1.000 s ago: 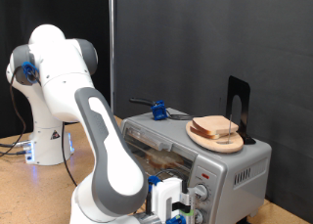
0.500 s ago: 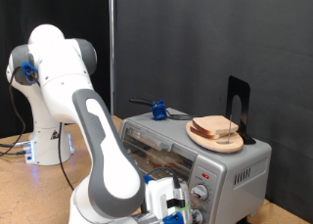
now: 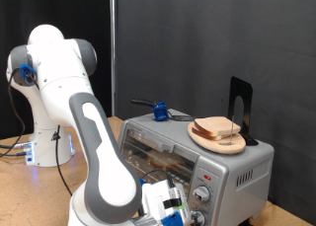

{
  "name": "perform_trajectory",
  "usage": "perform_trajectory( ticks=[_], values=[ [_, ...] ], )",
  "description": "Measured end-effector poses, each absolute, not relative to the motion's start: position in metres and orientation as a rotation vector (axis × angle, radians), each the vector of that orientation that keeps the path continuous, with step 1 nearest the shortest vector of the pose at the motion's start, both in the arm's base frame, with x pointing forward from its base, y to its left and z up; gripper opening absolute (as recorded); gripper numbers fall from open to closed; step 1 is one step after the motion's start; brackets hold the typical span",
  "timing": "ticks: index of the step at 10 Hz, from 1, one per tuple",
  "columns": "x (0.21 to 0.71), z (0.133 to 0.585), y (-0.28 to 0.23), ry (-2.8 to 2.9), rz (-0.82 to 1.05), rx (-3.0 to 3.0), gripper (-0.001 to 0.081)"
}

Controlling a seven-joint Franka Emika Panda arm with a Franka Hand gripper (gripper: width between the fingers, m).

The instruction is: Make a piece of toast with the oven

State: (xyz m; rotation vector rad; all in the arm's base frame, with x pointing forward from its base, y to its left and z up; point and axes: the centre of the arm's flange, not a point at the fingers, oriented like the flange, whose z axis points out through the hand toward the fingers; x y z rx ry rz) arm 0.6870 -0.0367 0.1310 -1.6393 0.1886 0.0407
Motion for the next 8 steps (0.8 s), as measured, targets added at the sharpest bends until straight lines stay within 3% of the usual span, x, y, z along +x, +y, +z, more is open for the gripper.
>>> perform_trajectory(
  ticks=[6, 7, 8],
  values=[
    [0.686, 0.13, -0.037, 0.169, 0.016, -1.633, 0.0096],
    [0.687, 0.136, -0.039, 0.172, 0.013, -1.62, 0.0157],
    [0.687, 0.143, -0.042, 0.177, 0.017, -1.617, 0.0157]
  ],
)
